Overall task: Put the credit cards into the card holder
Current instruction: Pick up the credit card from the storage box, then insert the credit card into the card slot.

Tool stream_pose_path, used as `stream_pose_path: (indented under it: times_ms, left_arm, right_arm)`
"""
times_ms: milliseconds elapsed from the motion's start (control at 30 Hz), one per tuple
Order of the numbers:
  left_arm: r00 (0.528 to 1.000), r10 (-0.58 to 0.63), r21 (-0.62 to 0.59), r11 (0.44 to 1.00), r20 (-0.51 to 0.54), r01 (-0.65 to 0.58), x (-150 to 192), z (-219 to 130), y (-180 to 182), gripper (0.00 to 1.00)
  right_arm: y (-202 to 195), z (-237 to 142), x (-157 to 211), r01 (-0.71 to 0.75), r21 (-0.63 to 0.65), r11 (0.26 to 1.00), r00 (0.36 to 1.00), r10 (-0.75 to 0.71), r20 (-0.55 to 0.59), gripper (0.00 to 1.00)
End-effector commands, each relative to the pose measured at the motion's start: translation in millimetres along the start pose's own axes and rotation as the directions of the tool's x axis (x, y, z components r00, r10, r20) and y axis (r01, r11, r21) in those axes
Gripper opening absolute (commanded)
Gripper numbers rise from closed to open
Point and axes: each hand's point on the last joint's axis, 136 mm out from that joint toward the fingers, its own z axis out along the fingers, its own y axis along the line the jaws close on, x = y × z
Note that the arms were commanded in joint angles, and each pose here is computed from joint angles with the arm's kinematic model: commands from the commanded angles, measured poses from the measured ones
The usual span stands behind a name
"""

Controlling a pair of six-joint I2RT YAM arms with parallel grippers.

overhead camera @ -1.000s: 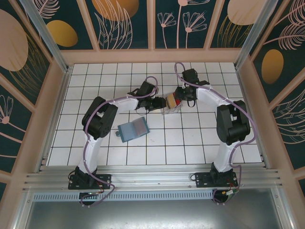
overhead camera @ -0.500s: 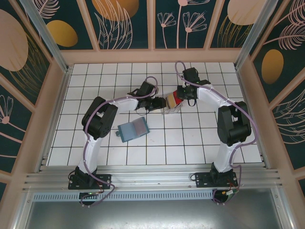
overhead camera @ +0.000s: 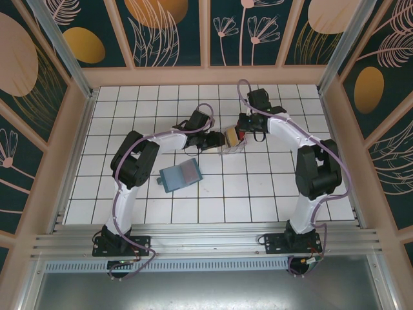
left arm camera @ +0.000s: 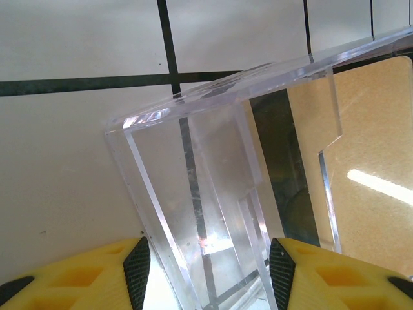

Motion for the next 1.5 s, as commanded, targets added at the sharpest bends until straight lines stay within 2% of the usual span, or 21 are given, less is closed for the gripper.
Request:
stream_pose_path:
  times_ms: [0,333,567,767,967,1200,1467]
  left_arm:
    - [1.000,-0.008,-0.026,1.000,-0.010,0.007,6,-5,3,0.54]
    - [0.997,0.050,0.022,0.998,0.062,-0.052,-22,-45,-41,0.58]
    - [0.984,0.082,-0.044,0.996,0.158,-0.076,-35,-96,-45,0.59]
    - [0.969,0.018,-0.118,0.993,0.245,0.012,-6,-151,-5,0.59]
    - [0.952,-0.077,-0.207,0.968,0.297,0.143,45,-195,60,0.59]
    - [0.930,-0.173,-0.268,0.926,0.325,0.266,99,-214,111,0.55]
    - [0.917,-0.224,-0.392,0.851,0.329,0.349,134,-225,159,0.52]
  right_arm:
    - [8,-27,-17,0.009,-0.035,0.999,0.999,-0.007,0.049,0.00]
    - [42,-68,-26,0.007,-0.228,0.974,0.992,0.021,0.123,0.00]
    - [72,-88,-5,0.009,-0.408,0.913,0.995,0.033,0.095,0.00]
    - [112,-78,40,0.015,-0.515,0.857,1.000,-0.007,0.017,0.00]
    - [172,-55,94,0.020,-0.616,0.788,0.994,-0.083,-0.074,0.00]
    - [220,-24,147,0.009,-0.666,0.746,0.972,-0.164,-0.171,0.00]
    - [226,3,172,-0.059,-0.659,0.750,0.958,-0.142,-0.248,0.00]
